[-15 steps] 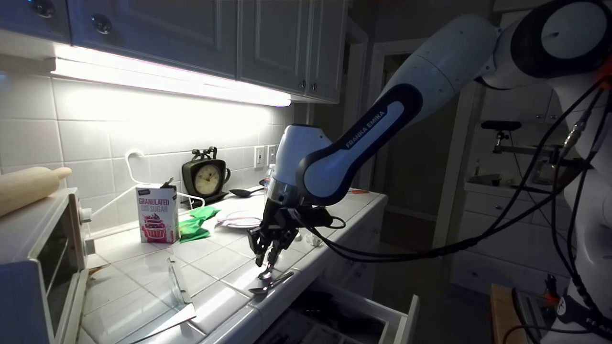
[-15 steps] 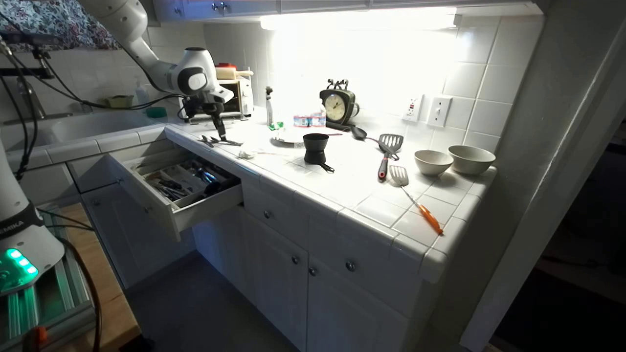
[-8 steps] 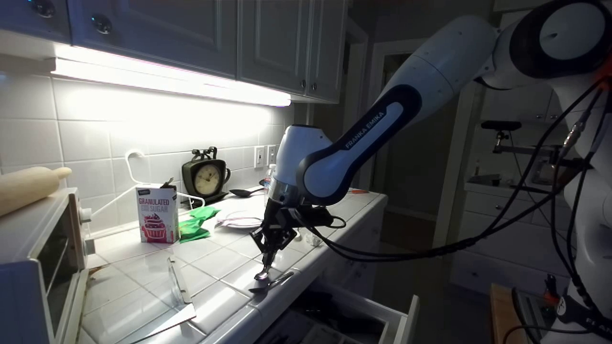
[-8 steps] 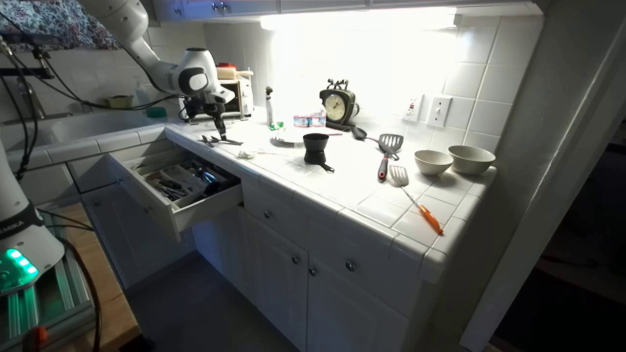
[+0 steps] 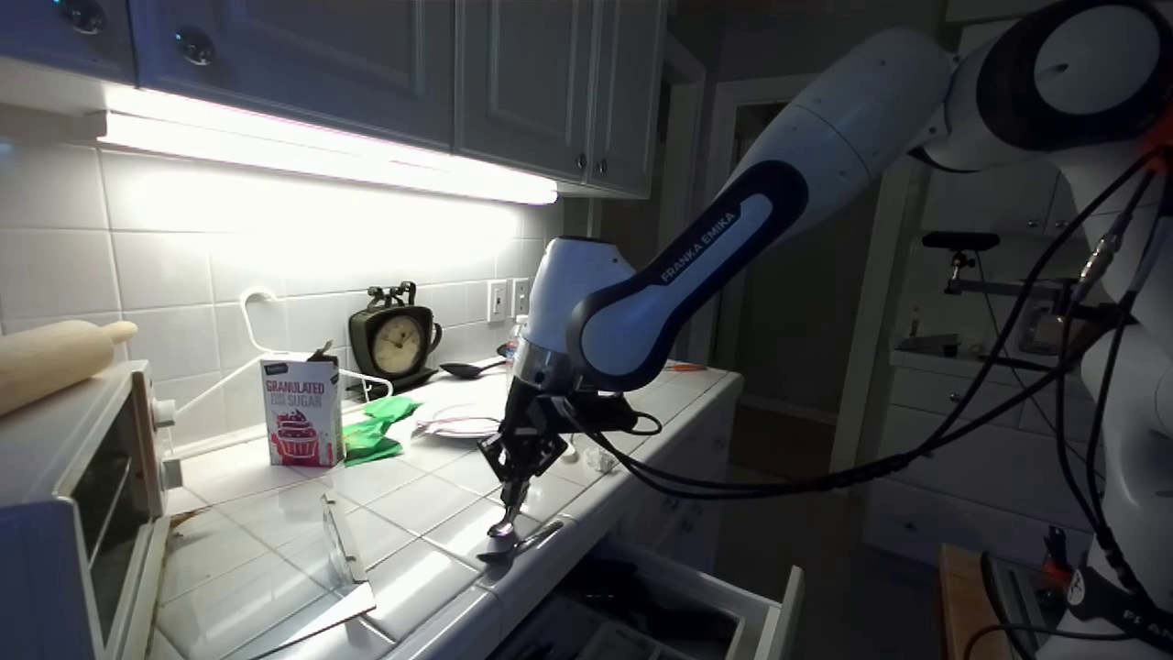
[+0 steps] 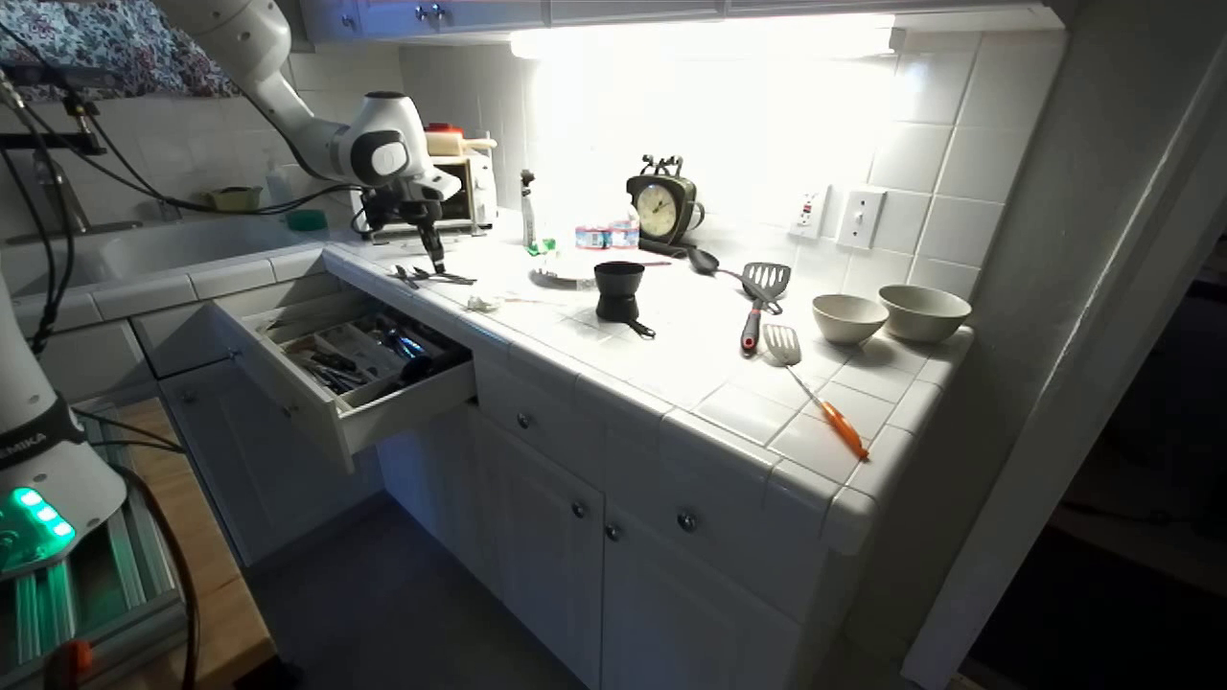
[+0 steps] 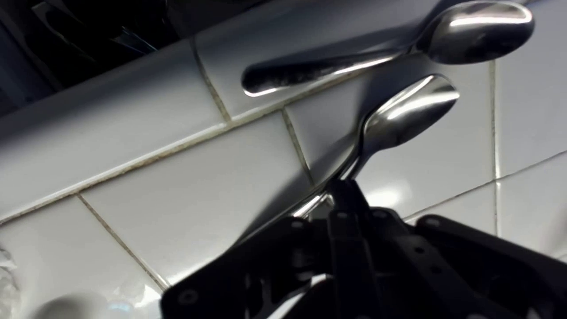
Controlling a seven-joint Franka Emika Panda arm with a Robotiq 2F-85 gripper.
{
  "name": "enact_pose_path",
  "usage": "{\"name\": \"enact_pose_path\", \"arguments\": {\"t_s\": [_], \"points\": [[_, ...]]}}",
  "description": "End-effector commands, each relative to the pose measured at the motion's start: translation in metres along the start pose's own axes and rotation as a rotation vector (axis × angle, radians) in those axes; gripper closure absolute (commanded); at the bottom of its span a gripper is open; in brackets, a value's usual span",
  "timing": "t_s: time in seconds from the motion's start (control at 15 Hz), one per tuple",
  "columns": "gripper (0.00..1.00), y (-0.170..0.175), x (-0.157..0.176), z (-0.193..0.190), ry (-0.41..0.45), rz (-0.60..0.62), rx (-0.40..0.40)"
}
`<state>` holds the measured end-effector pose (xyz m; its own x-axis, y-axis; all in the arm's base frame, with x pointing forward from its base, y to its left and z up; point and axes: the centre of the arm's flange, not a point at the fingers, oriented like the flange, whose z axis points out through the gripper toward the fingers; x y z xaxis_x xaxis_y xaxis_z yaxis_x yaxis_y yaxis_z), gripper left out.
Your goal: Separate the two spoons
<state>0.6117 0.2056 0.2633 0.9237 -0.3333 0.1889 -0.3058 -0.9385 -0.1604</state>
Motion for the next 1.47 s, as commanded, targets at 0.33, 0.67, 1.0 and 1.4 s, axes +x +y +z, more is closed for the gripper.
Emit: {"name": "enact_pose_path", "arguments": {"t_s": [0.33,0.67,1.0,1.4], "points": [[0.68,-0.007,0.011,-0.008,0.019,0.01,-0.005],[0.32,-0.013,0.007,-0.003,0.02,-0.01,-0.013],[0.59,-0.019,0.003,0.004,0.019,-0.036,-0.03],[0.99,-0.019,0.001,0.011,0.019,-0.058,-0.048]]}}
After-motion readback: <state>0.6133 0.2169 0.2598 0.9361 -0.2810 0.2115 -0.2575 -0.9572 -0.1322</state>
